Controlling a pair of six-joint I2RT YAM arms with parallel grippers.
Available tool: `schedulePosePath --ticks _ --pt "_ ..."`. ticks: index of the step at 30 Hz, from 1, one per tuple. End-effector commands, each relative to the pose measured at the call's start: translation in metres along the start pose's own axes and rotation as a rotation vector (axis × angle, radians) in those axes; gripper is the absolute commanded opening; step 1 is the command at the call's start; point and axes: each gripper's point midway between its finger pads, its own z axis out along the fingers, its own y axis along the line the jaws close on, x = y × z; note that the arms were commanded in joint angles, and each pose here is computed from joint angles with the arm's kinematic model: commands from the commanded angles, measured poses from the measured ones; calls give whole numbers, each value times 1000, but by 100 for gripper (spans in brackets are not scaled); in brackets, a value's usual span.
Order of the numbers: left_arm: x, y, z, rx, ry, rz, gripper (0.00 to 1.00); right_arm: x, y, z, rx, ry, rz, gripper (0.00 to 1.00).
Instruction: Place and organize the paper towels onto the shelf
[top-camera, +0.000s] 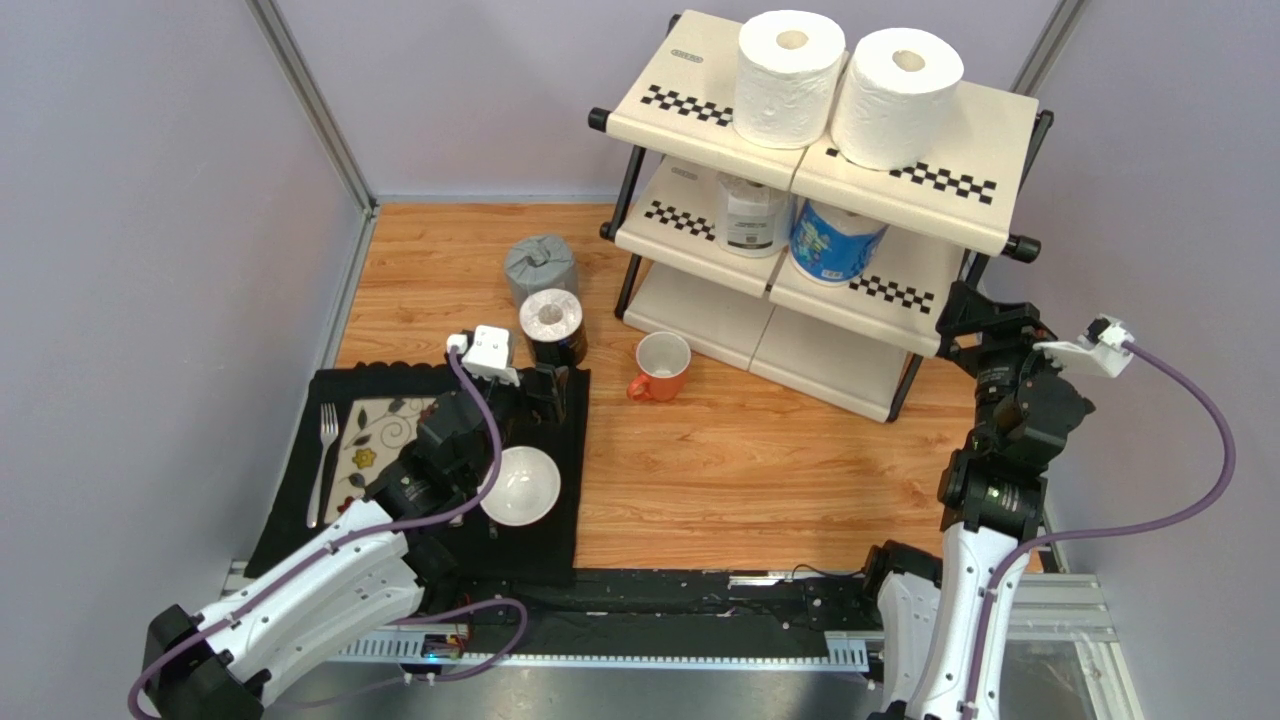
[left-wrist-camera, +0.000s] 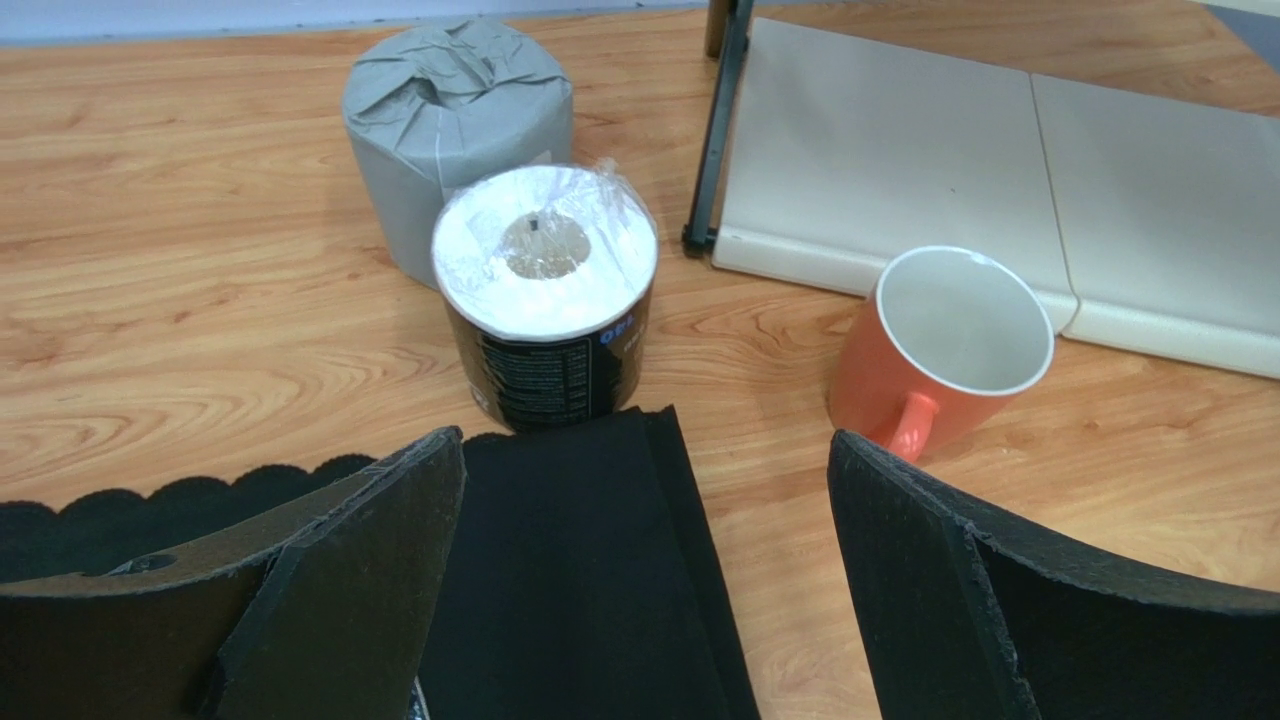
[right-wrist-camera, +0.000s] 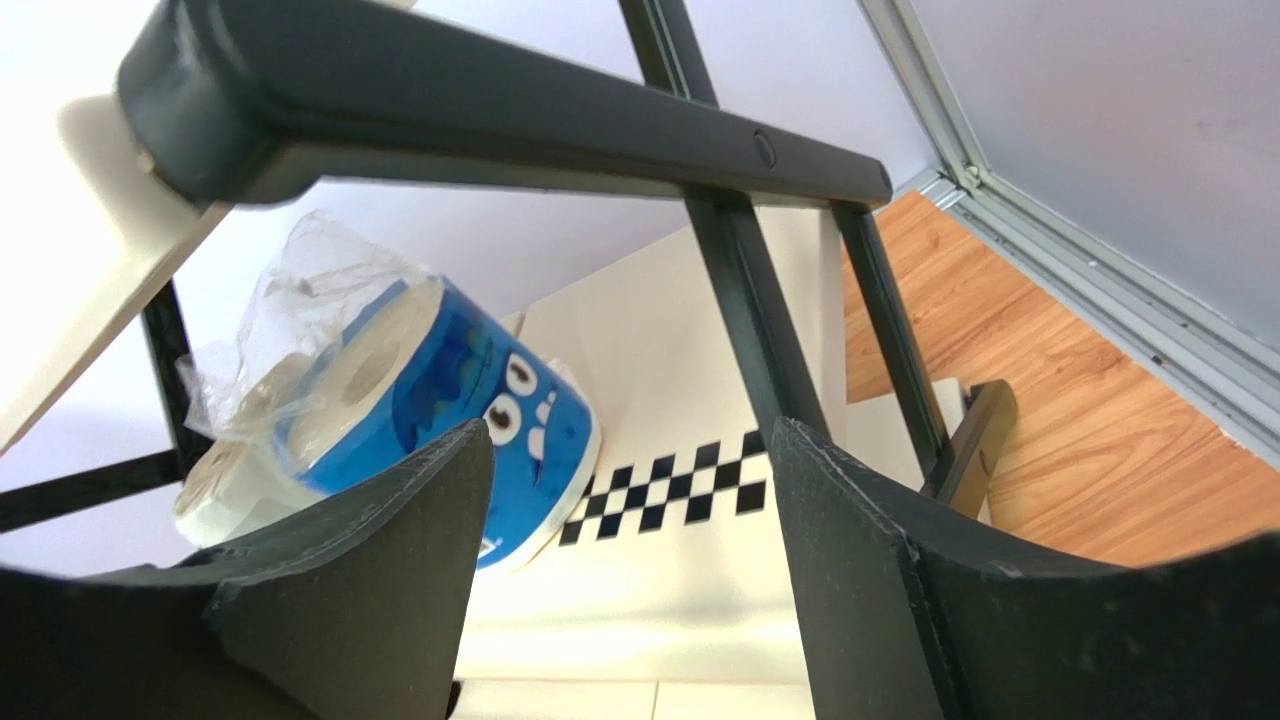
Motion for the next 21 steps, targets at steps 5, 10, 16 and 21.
schedulePosePath --ticks 5,10,16,21 --pt "-11 11 19 -25 119 -41 99 15 14 -16 -52 68 45 71" --pt "-11 33 43 -74 149 -138 99 7 28 -22 -82 71 44 71" --pt "-4 56 69 -65 186 -317 97 -1 46 -31 -126 71 51 70" --pt "-3 65 87 -68 204 -356 96 -4 54 -36 -149 73 53 70"
